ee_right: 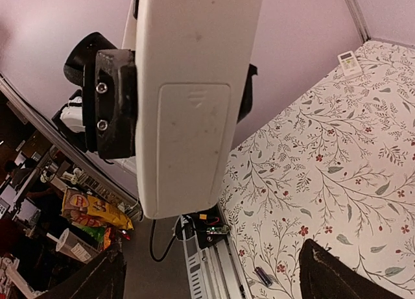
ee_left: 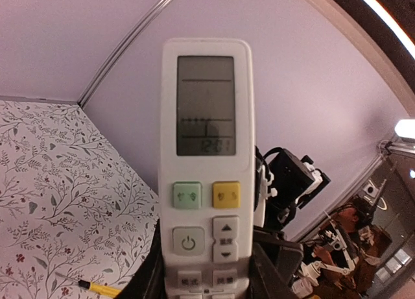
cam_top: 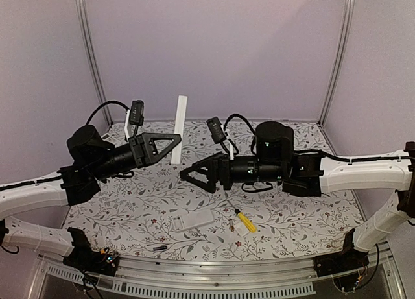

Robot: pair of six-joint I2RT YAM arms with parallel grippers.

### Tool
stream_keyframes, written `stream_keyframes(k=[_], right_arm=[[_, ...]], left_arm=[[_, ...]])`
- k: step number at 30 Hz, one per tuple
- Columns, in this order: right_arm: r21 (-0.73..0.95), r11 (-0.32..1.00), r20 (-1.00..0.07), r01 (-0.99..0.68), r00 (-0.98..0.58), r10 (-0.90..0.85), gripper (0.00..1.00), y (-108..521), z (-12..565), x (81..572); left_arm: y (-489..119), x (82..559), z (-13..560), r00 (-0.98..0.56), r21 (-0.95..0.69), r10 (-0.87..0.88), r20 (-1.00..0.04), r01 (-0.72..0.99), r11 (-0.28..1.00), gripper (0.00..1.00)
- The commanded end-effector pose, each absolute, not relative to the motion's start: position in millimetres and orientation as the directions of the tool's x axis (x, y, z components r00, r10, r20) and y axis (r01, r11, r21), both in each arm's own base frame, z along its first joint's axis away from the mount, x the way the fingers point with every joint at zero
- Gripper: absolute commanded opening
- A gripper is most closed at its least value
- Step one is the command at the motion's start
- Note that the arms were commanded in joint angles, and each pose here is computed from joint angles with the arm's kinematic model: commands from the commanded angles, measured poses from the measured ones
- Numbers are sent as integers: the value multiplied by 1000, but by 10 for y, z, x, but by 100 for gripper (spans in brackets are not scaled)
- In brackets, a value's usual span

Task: Unload the batteries from the remote control
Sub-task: Pick up the remote control from the center of the board, then pass from the left arm to the right

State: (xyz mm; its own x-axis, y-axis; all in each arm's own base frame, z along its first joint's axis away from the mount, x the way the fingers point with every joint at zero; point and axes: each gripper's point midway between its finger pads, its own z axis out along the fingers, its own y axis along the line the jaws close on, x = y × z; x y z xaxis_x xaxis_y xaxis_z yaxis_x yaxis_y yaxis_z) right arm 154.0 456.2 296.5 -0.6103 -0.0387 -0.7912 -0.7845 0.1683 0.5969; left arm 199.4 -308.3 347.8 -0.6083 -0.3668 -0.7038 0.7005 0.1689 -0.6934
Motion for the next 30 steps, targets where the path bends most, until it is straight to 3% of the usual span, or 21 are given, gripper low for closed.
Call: stream_keyframes(k=[1, 5, 21, 28, 30], right_arm=[[590, 81, -806, -803, -592, -3, 86, 4697, 3176, 1424], [594, 47, -804, -803, -594, 19, 75, 4705, 3263, 1387], [579, -105, -811, -809, -584, 25, 50, 4737, 3514, 1193], [606, -71, -793, -792, -609, 19, 22, 4717, 3381, 1227], [619, -38, -784, -784, -620, 23, 17, 4683, 3300, 1261]], left_arm=[[-3142, 1806, 3667, -578, -671, -427, -695, 734, 99, 19], [-3216, 1686, 3742, -569, -651, -419, -708, 755, 74, 18], [-3352, 1494, 3821, -568, -623, -383, -729, 782, 25, 18], [-3339, 1488, 3783, -563, -623, -382, -733, 781, 44, 19], [-3317, 1514, 3740, -563, -630, -377, -735, 773, 76, 26]])
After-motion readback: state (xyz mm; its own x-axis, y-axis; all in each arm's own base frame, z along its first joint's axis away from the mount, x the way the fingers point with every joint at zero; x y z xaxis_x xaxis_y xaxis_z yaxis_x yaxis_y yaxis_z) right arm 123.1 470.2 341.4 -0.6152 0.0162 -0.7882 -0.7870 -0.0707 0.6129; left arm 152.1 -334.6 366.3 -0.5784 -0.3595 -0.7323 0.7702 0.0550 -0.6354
